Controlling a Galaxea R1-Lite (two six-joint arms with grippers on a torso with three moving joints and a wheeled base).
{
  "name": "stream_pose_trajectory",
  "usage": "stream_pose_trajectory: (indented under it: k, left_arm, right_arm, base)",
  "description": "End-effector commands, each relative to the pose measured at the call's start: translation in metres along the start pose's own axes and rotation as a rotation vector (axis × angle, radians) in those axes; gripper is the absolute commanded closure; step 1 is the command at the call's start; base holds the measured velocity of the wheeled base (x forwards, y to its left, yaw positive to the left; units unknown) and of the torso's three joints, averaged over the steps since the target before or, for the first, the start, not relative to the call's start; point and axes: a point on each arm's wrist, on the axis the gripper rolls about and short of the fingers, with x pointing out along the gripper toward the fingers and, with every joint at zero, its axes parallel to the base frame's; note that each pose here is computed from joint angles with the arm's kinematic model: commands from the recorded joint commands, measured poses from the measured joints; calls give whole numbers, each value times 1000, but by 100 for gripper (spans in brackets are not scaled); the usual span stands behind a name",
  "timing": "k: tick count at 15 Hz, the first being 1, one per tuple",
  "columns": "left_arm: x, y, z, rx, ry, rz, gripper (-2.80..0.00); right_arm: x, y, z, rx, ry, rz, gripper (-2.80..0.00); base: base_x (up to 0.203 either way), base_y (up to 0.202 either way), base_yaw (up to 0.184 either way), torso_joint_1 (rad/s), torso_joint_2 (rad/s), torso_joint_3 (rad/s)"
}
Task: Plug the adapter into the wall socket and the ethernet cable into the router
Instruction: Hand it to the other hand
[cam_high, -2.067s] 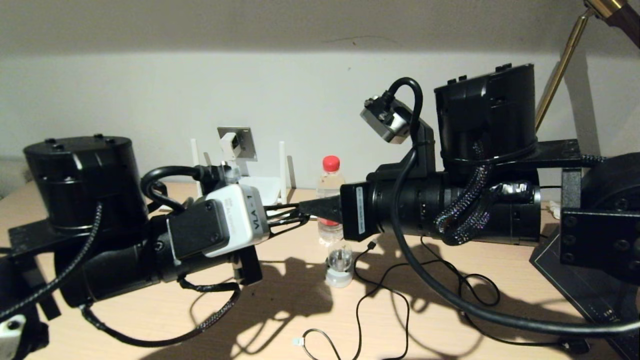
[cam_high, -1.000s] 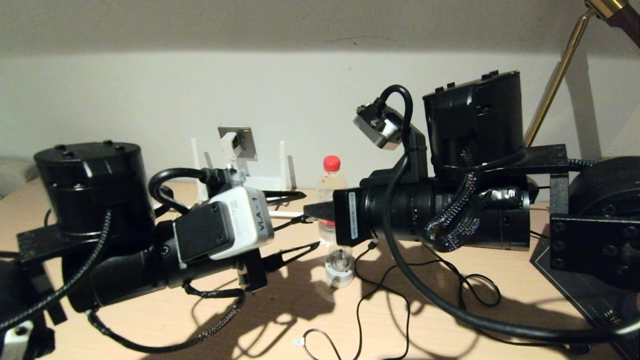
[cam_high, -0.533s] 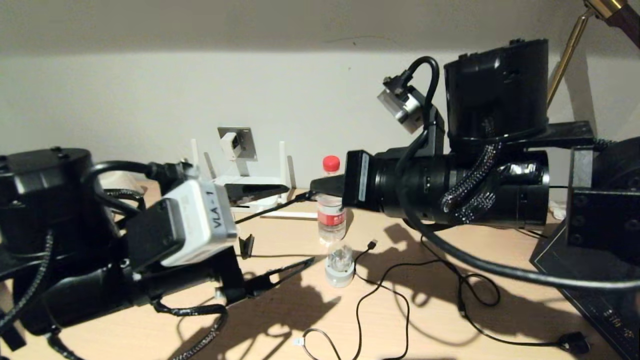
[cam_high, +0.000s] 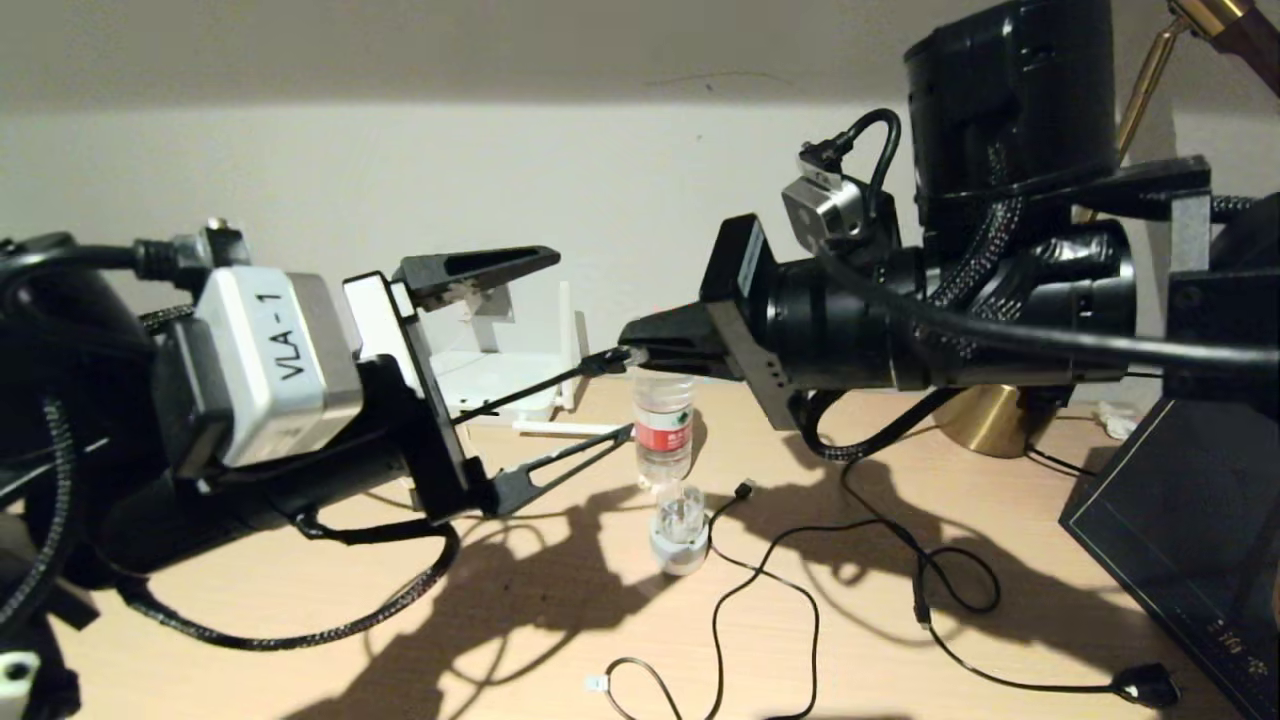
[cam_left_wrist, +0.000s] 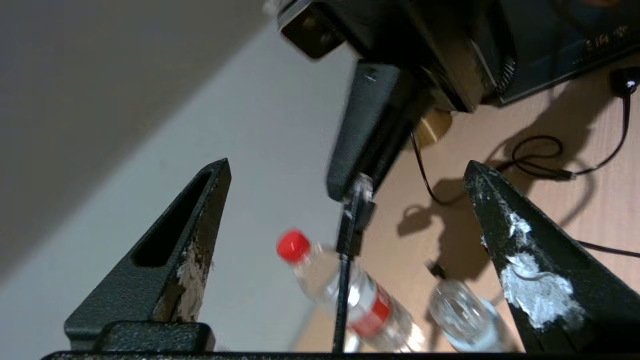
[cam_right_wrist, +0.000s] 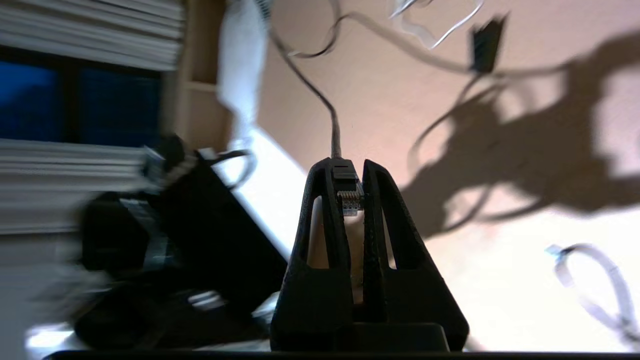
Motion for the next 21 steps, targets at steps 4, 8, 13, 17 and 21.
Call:
stream_pose_trajectory:
  k: [4,8,13,17,21]
  left_arm:
    - [2,4,-12,30,-10,-23,-280]
    - [9,35,-15,92,-112,-52,-280]
    - [7,30,-18,96,-119,-71,-280]
    - [7,32,-17,115,-121,-62,-280]
    - [8,33,-19,126,-117,-56,-280]
  right_arm:
    - [-8,-2,27,196,48,54,0]
    - [-16,4,30,233,139,71,0]
    - [-16,13,46,355,195,140,0]
    - [-16,13,45,367,240,152,0]
    - [-16,14,43,377,289,161,0]
  base:
    - [0,0,0,0,0,0]
    - [0,0,0,0,0,0]
    - [0,0,0,0,0,0]
    - [0,0,0,0,0,0]
    - [0,0,0,0,0,0]
